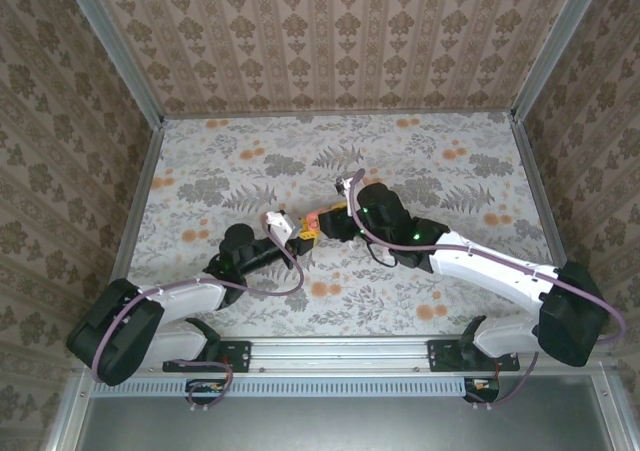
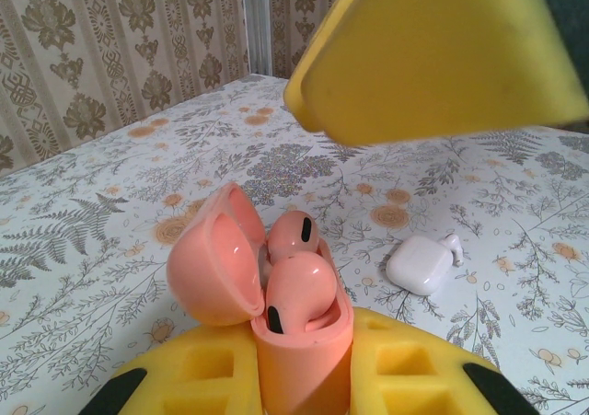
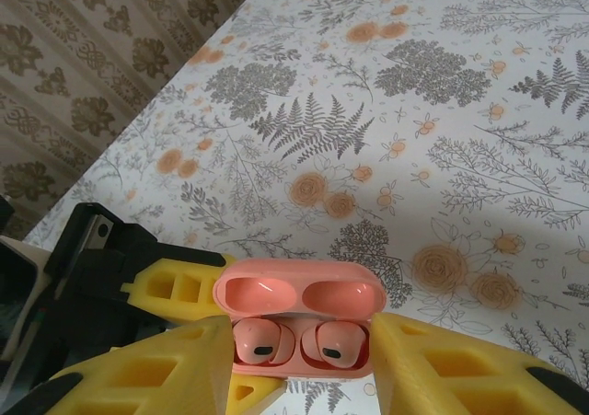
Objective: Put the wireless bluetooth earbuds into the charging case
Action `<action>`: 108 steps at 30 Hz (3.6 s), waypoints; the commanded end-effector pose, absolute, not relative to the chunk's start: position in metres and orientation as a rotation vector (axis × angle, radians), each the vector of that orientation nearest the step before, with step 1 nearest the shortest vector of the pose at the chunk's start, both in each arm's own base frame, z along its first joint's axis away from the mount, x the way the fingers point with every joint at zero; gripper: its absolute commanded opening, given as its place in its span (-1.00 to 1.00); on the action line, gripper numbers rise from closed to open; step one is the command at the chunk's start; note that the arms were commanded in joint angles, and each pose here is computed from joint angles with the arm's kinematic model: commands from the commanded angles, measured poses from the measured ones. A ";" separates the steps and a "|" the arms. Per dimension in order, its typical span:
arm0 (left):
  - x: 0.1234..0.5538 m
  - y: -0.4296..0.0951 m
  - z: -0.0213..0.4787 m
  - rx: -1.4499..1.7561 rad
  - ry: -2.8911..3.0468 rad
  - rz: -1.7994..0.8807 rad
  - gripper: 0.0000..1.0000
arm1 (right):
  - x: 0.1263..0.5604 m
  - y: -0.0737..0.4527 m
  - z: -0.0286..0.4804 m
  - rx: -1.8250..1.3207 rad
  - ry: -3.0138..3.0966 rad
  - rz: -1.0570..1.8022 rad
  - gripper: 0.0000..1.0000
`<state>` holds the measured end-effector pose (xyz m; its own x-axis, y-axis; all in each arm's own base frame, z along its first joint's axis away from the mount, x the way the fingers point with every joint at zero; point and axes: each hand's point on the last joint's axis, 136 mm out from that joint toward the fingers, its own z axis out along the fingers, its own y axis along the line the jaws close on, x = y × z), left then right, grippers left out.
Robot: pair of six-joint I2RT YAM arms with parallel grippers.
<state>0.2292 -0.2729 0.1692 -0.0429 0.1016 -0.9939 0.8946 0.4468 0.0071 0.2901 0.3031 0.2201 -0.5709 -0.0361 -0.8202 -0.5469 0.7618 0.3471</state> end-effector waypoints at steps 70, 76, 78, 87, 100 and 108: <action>0.200 -0.299 0.229 1.123 1.268 -1.115 -0.81 | 0.234 0.279 0.198 -1.530 1.602 0.951 0.64; 0.202 -0.300 0.228 1.118 1.276 -1.114 -0.80 | 0.234 0.290 0.212 -1.551 1.509 0.978 0.56; 0.203 -0.300 0.228 1.115 1.279 -1.111 -0.81 | 0.234 0.292 0.215 -1.554 1.481 0.979 0.52; 0.206 -0.298 0.224 1.096 1.301 -1.101 -0.80 | 0.231 0.289 0.231 -1.543 1.383 0.920 0.42; 0.201 -0.297 0.226 1.099 1.291 -1.118 -0.80 | 0.236 0.276 0.238 -1.462 1.394 0.818 0.40; 0.193 -0.295 0.238 1.104 1.248 -1.134 -0.80 | 0.247 0.280 0.233 -1.450 1.449 0.831 0.49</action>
<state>0.1990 -0.2971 0.2273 -0.0053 -0.0025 -1.0000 0.9904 0.1383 -0.0056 0.2398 0.2758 0.2205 0.0702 -0.4110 -0.9089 -0.9897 0.0855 -0.1151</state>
